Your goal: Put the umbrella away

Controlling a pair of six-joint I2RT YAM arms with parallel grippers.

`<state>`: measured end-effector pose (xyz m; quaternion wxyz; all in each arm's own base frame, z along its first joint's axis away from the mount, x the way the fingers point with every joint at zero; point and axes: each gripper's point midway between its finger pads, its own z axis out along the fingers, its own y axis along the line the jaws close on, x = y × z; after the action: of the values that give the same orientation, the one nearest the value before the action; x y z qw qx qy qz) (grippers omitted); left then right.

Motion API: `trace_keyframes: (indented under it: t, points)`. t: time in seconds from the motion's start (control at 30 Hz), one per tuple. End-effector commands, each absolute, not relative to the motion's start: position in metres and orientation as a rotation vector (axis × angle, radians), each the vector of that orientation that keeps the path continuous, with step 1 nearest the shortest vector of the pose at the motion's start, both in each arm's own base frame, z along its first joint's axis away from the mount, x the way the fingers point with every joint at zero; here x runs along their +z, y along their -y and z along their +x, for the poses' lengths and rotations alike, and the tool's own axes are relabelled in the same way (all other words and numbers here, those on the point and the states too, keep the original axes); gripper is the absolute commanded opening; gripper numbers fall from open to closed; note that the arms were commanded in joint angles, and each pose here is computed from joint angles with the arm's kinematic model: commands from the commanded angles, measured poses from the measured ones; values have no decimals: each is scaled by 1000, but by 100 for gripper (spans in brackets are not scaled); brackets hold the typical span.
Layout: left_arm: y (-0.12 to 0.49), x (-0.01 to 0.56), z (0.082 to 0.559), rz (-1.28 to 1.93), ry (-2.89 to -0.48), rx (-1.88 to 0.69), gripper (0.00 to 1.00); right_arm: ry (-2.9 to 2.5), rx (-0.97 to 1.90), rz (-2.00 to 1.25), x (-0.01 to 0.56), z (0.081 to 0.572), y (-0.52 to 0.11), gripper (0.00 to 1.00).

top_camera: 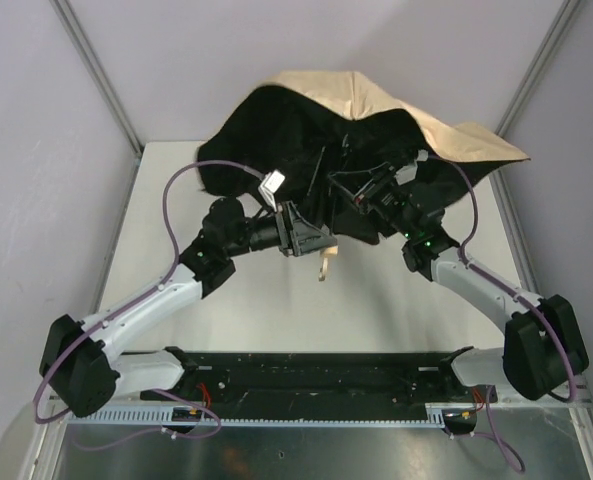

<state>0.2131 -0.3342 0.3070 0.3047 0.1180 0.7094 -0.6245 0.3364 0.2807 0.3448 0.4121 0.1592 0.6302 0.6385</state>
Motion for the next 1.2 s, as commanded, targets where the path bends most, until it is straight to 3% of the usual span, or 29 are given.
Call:
trace_keyframes:
  t: [0.0, 0.07, 0.2, 0.47, 0.63, 0.8, 1.07, 1.17]
  points:
    - [326, 327, 178, 559, -1660, -1602, 73, -1544, 1731, 570, 361, 370, -251, 0]
    - [313, 324, 170, 592, -1622, -1549, 81, -1637, 1740, 575, 350, 381, -244, 0]
    - [288, 321, 174, 562, -1624, -1405, 84, -1724, 1675, 533, 336, 383, -236, 0]
    - [267, 319, 233, 256, -1791, -1301, 90, -1894, 1495, 347, 273, 354, -253, 0]
    - [286, 296, 257, 273, -1887, -1306, 82, -2021, 1481, 338, 188, 328, -259, 0]
    - [296, 271, 248, 323, -1911, -1393, 78, -2180, 1501, 416, 99, 302, -252, 0]
    - [283, 298, 225, 400, -1793, -1415, 76, -2044, 1587, 207, 125, 293, -259, 0]
    - [270, 321, 227, 371, -1739, -1402, 81, -1943, 1568, 92, 151, 298, -255, 0]
